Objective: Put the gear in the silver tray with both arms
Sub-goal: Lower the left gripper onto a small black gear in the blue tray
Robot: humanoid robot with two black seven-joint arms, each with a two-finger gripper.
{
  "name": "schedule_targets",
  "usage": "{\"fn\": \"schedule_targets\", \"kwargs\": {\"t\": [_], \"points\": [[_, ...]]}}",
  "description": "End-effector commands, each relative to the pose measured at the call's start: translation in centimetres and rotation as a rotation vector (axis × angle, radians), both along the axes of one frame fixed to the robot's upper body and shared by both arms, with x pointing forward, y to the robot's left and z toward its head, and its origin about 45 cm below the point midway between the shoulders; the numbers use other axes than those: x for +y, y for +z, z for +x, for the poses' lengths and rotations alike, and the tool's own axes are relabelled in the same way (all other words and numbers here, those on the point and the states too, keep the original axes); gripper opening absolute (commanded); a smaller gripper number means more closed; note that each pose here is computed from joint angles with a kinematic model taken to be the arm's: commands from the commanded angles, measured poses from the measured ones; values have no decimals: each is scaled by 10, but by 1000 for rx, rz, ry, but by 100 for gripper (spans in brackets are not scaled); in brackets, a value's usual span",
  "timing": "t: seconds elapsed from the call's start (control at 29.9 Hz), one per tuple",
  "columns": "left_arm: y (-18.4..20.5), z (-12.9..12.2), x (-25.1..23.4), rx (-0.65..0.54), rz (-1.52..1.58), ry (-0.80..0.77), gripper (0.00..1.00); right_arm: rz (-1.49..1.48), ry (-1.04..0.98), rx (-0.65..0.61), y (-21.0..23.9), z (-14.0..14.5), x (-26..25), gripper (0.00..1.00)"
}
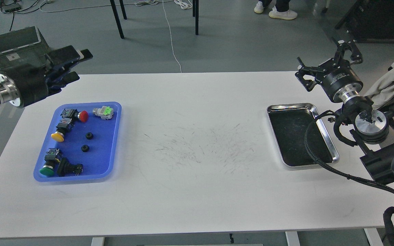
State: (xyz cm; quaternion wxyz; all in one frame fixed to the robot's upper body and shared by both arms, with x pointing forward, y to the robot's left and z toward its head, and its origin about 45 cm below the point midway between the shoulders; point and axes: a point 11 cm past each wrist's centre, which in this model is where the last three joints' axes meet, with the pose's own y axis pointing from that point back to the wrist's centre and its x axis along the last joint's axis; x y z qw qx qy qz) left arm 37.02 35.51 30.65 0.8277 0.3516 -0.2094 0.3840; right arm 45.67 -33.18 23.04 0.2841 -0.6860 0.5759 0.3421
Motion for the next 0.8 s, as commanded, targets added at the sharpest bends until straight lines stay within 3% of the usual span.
{"fn": "schedule_targets", "kwargs": {"t": [0.0, 0.33, 0.77], "points": [[-15, -5, 3, -17, 166, -51, 99, 0, -3, 2, -1, 0, -1, 99], [-71, -12, -2, -15, 508, -213, 99, -1, -2, 2, -1, 0, -1, 99], [-124, -6, 19, -18, 716, -230, 97, 0, -6, 9, -3, 0, -1, 99]]}}
